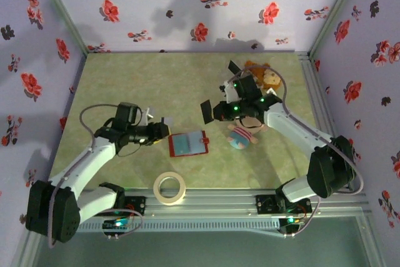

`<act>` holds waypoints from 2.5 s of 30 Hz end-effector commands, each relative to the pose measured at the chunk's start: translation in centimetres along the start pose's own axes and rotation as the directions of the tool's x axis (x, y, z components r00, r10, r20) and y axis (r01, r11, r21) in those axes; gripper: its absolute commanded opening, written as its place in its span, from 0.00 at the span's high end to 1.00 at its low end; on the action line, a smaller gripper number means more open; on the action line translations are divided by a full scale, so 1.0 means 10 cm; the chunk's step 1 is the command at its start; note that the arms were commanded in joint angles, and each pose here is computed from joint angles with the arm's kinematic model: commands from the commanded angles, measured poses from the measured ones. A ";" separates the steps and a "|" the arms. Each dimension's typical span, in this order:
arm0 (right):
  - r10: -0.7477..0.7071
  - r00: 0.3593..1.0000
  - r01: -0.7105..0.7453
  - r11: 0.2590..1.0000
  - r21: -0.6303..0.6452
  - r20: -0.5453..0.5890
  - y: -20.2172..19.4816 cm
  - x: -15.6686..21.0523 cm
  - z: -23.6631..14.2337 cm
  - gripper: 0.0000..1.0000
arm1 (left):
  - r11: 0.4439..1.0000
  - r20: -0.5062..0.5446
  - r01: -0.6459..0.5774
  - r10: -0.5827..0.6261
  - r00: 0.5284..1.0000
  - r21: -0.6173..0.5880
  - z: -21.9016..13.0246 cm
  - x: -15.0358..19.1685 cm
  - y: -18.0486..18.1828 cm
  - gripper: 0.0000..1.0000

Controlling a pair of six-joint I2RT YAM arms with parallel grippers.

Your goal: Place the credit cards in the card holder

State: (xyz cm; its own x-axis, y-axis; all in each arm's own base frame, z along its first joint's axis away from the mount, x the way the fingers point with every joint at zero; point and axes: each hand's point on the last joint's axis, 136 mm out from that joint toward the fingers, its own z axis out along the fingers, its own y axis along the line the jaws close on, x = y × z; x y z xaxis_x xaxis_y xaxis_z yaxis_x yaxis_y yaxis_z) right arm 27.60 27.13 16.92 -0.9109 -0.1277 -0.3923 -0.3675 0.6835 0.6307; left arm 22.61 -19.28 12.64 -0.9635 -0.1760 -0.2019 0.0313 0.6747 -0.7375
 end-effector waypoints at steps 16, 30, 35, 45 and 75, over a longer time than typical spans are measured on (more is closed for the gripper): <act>0.145 0.926 -0.231 0.949 -0.217 -0.350 -0.14 0.71 0.80 1.00 | 0.991 -0.169 0.048 -0.069 0.983 -0.127 0.53 0.19 0.53 0.70; 0.161 0.885 -0.277 0.937 -0.214 -0.437 -0.23 0.87 0.96 1.00 | 0.981 -0.174 0.042 -0.076 0.982 -0.191 0.65 0.20 0.77 0.77; 0.167 0.879 -0.283 0.936 -0.209 -0.446 -0.25 0.88 0.99 1.00 | 0.975 -0.170 0.035 -0.074 0.983 -0.219 0.65 0.20 0.82 0.82; 0.186 0.872 -0.285 0.945 -0.163 -0.452 -0.29 0.89 1.09 1.00 | 0.971 -0.176 0.029 -0.072 0.982 -0.237 0.64 0.21 0.85 0.86; 0.221 0.914 -0.281 0.950 -0.139 -0.339 -0.24 0.83 1.27 1.00 | 0.966 -0.182 0.024 -0.073 0.981 -0.257 0.63 0.23 0.89 0.91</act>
State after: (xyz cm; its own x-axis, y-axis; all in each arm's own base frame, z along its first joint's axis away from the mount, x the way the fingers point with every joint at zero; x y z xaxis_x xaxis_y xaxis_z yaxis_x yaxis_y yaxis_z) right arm 23.70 33.49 3.54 -0.9772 -0.2107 0.0278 -0.1013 0.5767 0.8106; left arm 22.71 -18.47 1.91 -0.9932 -0.1125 -0.0294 -0.0750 0.8134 -0.5769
